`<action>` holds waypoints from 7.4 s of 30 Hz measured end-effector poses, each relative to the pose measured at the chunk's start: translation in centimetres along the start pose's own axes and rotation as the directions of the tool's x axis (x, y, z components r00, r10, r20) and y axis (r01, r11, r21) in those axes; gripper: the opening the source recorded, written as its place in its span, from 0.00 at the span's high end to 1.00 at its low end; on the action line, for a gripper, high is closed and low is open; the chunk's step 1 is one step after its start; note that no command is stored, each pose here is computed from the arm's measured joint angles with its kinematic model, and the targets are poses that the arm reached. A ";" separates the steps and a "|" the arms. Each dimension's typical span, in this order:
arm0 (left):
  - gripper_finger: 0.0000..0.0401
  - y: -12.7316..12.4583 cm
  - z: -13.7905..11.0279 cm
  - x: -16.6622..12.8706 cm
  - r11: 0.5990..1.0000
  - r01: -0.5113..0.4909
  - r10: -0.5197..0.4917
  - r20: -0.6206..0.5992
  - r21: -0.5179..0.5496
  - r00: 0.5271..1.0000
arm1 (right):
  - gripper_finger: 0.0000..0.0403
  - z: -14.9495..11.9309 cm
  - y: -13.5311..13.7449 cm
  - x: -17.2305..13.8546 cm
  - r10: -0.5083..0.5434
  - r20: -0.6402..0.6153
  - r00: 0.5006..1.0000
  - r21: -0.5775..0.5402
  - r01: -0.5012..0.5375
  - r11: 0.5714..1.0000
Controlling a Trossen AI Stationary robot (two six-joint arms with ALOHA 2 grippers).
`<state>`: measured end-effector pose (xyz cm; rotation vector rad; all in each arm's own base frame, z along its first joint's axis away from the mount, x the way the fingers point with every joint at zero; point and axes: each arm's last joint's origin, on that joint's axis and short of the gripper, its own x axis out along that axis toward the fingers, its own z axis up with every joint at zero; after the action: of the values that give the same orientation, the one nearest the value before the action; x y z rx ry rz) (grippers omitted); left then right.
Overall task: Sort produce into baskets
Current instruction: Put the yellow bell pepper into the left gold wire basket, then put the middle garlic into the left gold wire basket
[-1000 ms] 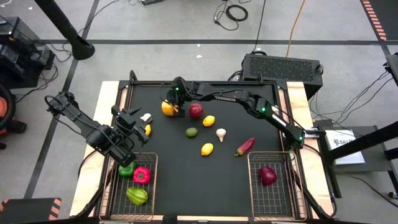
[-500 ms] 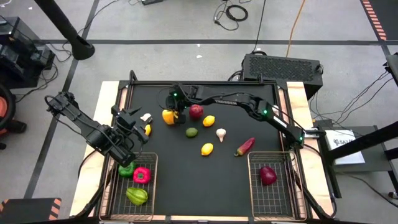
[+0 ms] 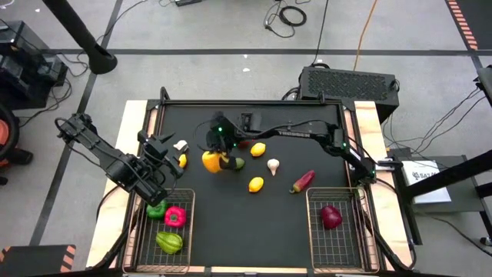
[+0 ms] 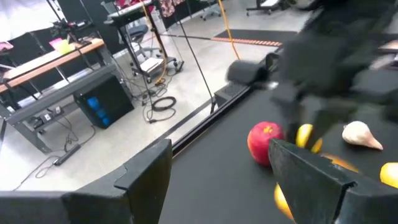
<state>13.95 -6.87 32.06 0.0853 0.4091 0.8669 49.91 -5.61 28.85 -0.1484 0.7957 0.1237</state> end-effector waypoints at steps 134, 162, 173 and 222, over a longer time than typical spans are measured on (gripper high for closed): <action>0.32 0.7 -1.2 0.8 0.984 0.106 -0.100 0.053 -0.144 0.994 | 0.64 -18.3 9.8 -8.6 -0.260 -0.063 0.964 0.266 0.267 0.926; 0.32 0.5 -1.4 1.6 0.984 0.119 -0.125 -0.045 -0.129 0.991 | 0.30 -22.3 8.9 -6.1 -0.257 -0.194 0.947 0.402 0.316 0.860; 0.32 0.5 -1.4 1.6 0.984 0.119 -0.126 -0.046 -0.130 0.991 | 0.24 -23.8 7.4 -4.2 -0.256 -0.249 0.934 0.484 0.349 0.802; 0.32 0.5 -1.4 1.6 0.986 0.117 -0.124 -0.048 -0.118 0.991 | 0.48 -8.2 10.6 -6.5 -0.049 0.363 0.931 0.365 -0.093 0.926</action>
<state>13.95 -5.49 30.40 -0.0689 0.4112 0.7727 37.92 2.97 26.91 0.2466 0.4338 0.0157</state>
